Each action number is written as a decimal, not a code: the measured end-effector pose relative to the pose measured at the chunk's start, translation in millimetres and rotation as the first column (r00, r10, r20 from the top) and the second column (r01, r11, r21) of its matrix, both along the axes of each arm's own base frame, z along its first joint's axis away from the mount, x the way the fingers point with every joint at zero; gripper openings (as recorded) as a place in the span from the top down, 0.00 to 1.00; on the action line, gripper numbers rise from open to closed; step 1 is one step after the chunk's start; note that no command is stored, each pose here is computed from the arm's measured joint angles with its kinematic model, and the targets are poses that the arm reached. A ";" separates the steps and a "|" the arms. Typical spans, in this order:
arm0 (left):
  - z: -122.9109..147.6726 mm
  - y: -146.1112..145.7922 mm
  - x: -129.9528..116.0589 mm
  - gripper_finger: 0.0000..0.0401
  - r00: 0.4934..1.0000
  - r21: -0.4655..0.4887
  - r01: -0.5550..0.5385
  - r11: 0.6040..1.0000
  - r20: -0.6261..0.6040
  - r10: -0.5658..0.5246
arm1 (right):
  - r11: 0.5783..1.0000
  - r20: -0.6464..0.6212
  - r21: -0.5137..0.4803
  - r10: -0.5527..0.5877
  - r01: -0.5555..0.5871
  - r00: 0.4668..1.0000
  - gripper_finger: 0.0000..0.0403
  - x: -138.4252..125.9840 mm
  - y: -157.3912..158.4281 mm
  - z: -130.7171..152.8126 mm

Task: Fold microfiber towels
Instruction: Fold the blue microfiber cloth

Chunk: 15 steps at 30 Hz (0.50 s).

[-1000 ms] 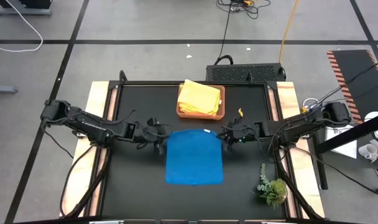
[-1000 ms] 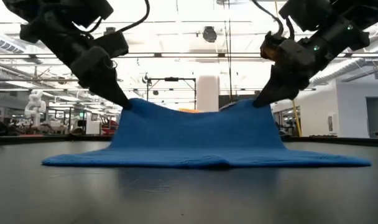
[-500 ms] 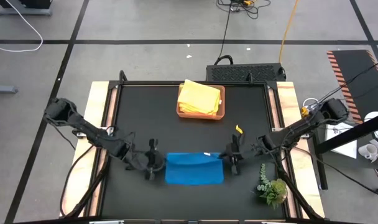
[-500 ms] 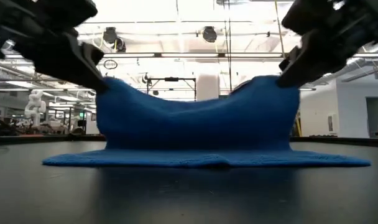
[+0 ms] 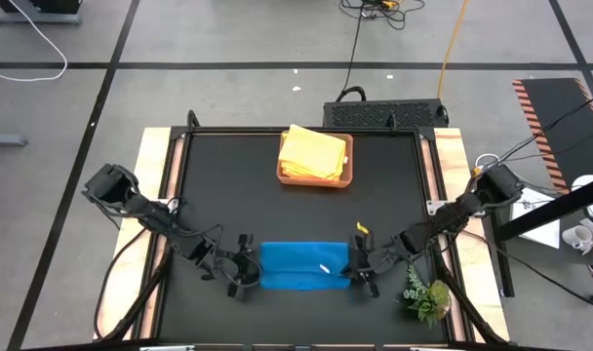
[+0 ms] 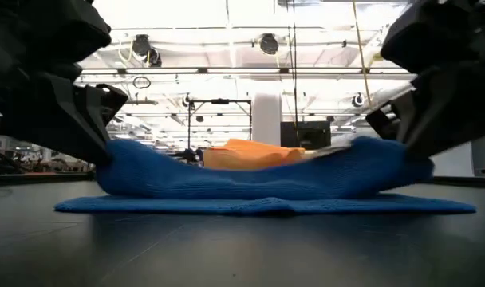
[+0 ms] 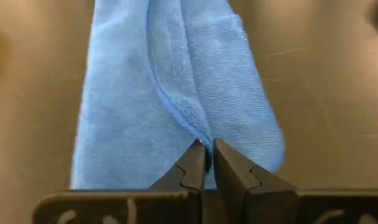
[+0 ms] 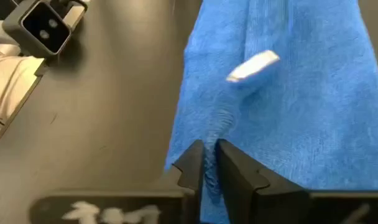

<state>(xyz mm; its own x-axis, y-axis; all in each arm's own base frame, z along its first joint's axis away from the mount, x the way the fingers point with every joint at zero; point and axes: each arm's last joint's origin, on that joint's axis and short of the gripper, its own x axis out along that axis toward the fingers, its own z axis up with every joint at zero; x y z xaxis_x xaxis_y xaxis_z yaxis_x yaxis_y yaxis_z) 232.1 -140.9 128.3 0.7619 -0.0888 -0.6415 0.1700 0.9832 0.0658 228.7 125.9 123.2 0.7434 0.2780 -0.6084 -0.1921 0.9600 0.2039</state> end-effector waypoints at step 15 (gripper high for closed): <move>3.1 -19.0 -8.4 0.81 0.999 -0.138 0.048 0.989 0.005 -0.048 | 0.999 0.007 0.049 -0.020 0.020 1.000 0.68 -8.1 13.1 4.5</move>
<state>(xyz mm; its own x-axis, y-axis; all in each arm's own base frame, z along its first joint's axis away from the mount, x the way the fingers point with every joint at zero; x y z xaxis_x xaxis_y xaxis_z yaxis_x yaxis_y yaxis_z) 223.7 -159.9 131.4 0.7555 -0.2129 -0.6196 0.2173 0.9736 -0.0697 220.6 139.1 127.8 0.7538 0.2923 -0.5885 -0.1749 0.9525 0.2492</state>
